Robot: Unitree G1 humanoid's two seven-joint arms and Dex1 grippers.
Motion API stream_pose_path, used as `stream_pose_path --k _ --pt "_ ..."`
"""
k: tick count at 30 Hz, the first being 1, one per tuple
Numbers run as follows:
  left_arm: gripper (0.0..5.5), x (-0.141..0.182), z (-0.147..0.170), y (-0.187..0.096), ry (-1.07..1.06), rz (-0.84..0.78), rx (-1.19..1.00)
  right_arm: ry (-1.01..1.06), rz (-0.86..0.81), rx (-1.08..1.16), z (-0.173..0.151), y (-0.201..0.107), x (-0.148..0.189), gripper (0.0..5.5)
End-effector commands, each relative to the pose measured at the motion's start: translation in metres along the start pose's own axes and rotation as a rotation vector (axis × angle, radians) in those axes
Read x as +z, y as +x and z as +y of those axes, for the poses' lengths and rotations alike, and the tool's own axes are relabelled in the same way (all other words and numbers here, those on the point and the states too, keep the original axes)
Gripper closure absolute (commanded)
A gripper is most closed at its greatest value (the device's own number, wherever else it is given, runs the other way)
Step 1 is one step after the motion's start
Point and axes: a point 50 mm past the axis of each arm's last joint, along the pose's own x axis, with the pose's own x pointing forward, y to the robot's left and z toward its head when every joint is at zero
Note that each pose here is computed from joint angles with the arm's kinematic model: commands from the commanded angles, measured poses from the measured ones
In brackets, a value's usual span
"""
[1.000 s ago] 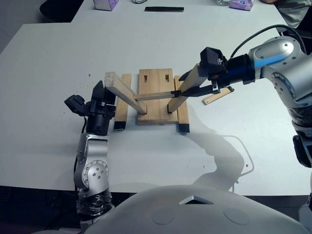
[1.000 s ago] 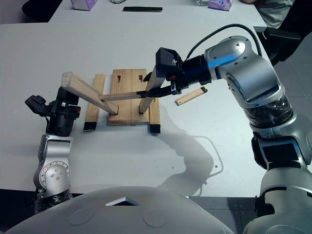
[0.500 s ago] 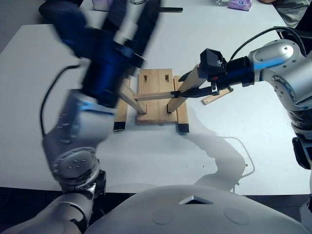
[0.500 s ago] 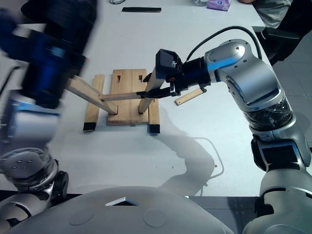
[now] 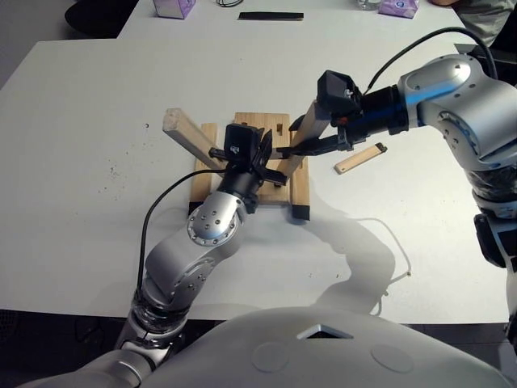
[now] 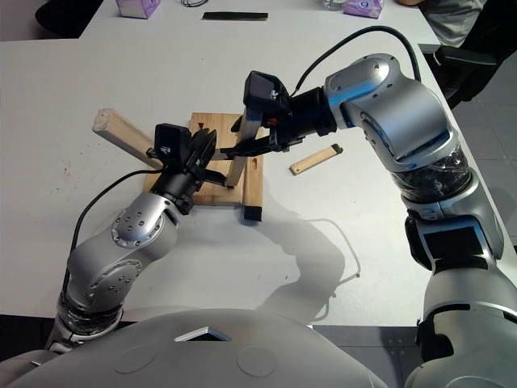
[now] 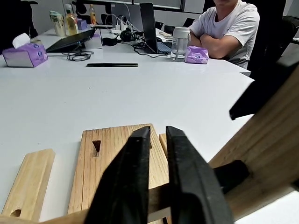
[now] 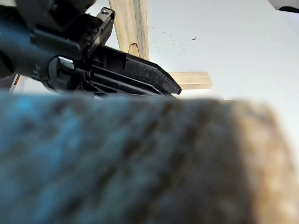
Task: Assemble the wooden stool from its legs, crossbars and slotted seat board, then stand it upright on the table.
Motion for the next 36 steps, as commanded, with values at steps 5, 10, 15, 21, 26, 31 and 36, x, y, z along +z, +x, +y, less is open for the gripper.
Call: stream_pose_path --k 5,10,15,21,26,31,36 --pt "5.50 0.112 0.032 -0.018 -0.135 -0.675 0.079 0.087 0.056 -0.010 0.001 -0.002 -0.018 3.47" --pt "5.50 0.153 0.125 -0.077 0.002 -0.896 0.555 0.100 0.065 -0.023 0.002 -0.008 -0.022 3.47" --pt "5.50 0.052 0.143 -0.071 0.076 -0.276 0.525 0.091 0.054 0.006 0.004 -0.005 -0.017 3.47" --pt "5.50 0.015 0.002 -0.037 -0.193 -0.165 -0.382 0.054 0.067 0.109 0.006 0.012 -0.008 3.47" --pt "5.50 0.001 -0.006 -0.040 -0.220 -0.113 -0.406 0.044 0.087 0.159 0.006 0.020 -0.009 3.47" --pt "5.50 -0.005 0.041 -0.043 -0.140 -0.127 -0.167 0.080 0.082 0.127 0.006 0.016 -0.020 3.47" --pt "5.50 0.030 0.161 -0.070 -0.076 -0.386 0.548 0.106 0.089 0.063 0.002 0.004 -0.029 3.47"
